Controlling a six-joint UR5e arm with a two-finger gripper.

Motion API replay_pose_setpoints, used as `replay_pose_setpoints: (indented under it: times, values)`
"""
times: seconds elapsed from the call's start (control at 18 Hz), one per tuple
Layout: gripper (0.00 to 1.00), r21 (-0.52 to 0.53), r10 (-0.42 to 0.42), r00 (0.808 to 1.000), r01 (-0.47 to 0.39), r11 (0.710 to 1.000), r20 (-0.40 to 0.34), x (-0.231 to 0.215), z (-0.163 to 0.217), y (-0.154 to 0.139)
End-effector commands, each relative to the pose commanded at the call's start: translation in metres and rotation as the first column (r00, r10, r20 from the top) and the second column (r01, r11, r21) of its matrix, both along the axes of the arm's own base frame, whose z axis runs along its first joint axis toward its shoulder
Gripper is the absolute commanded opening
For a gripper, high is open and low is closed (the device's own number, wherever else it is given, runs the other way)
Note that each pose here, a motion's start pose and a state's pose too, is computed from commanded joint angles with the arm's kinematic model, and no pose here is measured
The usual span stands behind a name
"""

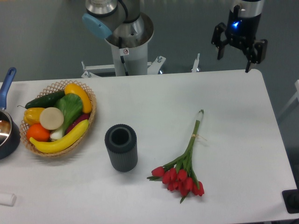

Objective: Pick up the flowers from the table
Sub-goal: 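Move the open gripper down over the red tulip stems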

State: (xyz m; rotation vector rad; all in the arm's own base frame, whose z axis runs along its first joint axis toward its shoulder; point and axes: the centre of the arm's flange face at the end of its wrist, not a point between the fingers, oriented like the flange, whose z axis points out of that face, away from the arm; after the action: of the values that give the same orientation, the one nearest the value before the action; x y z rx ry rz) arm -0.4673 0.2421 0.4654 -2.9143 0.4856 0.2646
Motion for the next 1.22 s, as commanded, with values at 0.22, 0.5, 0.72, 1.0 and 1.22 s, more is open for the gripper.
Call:
replay_pose_setpoints:
  times: [0.22, 0.5, 0.72, 1.0, 1.22]
  values:
    - [1.0, 0.01, -0.002, 1.0, 0.003, 1.0, -0.029, 0.003, -0.005, 0.001]
    - [1.0, 0.023, -0.002, 1.0, 0.002, 1.0, -0.021, 0.004, -0.007, 0.003]
    - [1.0, 0.04, 0.112, 0.994, -0.112, 0.993, -0.004, 0.008, -0.009, 0.004]
    - [1.0, 0.058, 0.199, 0.979, -0.201, 0.978, 0.04, 0.01, -0.021, 0.023]
    - [1.0, 0.046, 0.276, 0.954, -0.282, 0.958, 0.116, 0.018, -0.046, 0.051]
